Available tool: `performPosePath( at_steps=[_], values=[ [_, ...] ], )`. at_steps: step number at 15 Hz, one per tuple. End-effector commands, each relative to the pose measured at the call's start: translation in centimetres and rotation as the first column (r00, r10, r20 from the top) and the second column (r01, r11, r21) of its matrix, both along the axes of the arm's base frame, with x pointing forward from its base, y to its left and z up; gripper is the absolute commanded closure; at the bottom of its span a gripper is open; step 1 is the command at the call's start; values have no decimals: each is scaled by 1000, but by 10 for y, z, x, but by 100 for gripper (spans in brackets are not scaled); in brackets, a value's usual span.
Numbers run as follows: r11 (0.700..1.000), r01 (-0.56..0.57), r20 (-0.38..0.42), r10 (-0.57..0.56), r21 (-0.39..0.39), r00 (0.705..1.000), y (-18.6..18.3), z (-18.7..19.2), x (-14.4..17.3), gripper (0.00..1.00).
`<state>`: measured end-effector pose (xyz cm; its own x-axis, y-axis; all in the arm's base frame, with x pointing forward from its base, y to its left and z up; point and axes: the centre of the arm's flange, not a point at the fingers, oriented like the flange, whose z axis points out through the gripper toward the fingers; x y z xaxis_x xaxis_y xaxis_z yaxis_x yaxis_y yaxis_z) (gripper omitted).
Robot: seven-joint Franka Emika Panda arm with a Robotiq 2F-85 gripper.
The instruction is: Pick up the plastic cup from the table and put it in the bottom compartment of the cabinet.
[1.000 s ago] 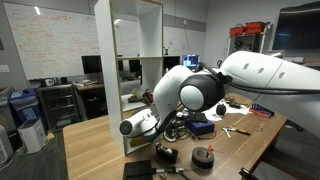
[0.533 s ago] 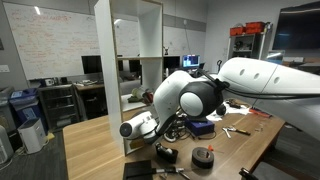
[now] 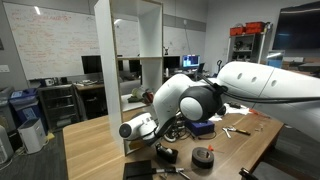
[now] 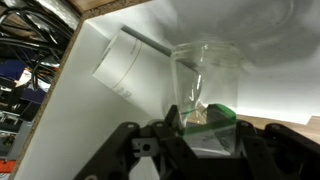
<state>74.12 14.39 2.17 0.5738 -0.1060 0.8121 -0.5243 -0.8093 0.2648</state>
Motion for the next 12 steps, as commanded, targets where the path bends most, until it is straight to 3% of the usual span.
performPosePath(
  at_steps=[1,7,12],
  values=[
    [1000,14,-5,-14,-2,1000,5,0,19,50],
    [1000,15,-6,-15,-4,1000,6,3,19,0],
    [1000,18,-15,-18,-8,1000,5,5,16,0]
  ],
)
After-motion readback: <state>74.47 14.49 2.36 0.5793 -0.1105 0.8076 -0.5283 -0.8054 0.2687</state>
